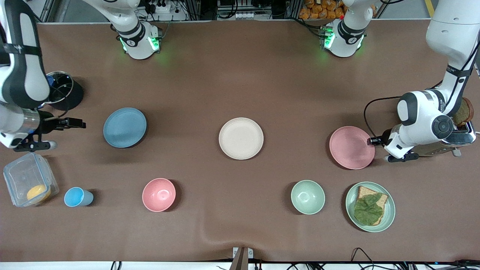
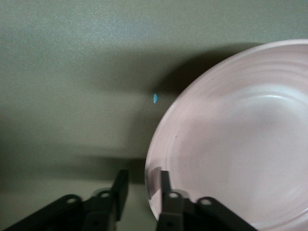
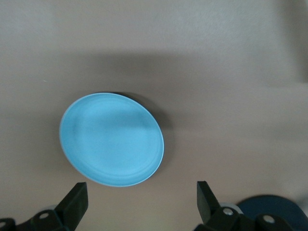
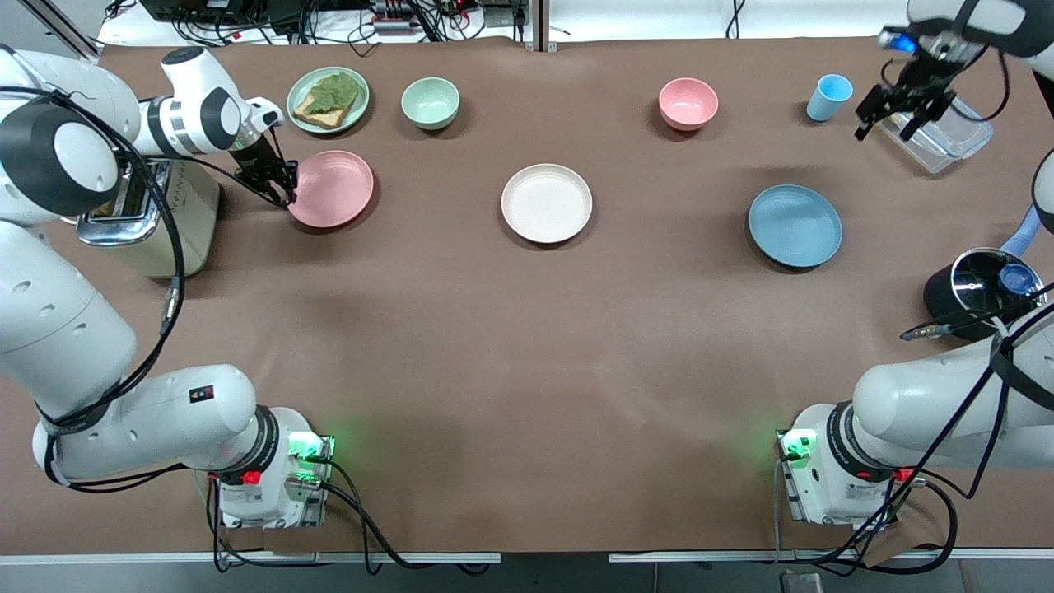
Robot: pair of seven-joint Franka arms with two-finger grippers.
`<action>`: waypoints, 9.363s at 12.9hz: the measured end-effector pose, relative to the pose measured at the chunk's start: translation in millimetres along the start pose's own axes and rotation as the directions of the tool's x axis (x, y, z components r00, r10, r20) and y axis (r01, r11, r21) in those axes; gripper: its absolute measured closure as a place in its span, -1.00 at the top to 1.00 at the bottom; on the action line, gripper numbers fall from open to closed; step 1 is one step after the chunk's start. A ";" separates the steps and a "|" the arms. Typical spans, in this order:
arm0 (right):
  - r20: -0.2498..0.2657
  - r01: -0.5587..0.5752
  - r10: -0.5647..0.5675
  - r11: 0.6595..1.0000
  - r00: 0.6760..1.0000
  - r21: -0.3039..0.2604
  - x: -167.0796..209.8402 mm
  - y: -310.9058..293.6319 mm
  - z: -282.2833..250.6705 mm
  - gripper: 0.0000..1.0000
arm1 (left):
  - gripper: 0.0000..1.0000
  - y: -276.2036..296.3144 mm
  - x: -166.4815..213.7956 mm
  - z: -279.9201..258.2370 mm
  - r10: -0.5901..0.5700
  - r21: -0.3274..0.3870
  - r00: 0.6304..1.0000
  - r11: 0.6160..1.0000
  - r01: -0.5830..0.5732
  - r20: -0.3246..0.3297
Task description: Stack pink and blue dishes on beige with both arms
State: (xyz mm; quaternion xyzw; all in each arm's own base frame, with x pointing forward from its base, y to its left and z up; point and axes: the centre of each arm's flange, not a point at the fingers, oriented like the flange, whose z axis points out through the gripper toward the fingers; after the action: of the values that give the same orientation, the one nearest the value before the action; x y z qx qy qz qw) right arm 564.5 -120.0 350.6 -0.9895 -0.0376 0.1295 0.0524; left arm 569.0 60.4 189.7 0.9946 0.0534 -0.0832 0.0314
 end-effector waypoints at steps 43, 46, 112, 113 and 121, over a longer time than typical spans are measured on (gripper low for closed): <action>0.214 0.116 -0.149 0.980 0.965 0.162 62.6 -25.8 86.8 -0.96 | -0.91 433.2 -93.9 35.8 0.021 -0.259 0.999 0.966 -0.013 0.031; 0.234 0.066 -0.103 0.985 0.967 0.159 69.6 -54.6 74.1 -0.96 | -0.91 433.7 -94.0 35.6 0.019 -0.259 0.999 0.966 -0.010 0.031; 0.053 -0.080 0.078 0.996 0.996 0.035 103.0 -190.5 -41.3 1.00 | 1.00 151.8 -80.1 -423.5 0.216 0.112 0.956 0.974 -0.197 -0.196; 0.029 -0.086 0.085 0.996 0.996 0.034 88.9 -185.0 -62.3 1.00 | 1.00 153.1 -82.3 -424.9 0.211 0.112 0.958 0.975 -0.192 -0.196; -0.215 -0.160 0.142 0.985 0.966 -0.069 -44.5 -133.5 -216.2 1.00 | 1.00 148.9 -106.1 -432.3 0.201 0.120 0.961 0.976 -0.180 -0.189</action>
State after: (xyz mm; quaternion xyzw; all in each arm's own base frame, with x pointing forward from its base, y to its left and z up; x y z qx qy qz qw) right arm 569.8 -11.9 584.7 -0.9989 0.0381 0.0266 0.0034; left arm 551.7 -67.2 641.1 0.9987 -0.0440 0.0178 -0.0171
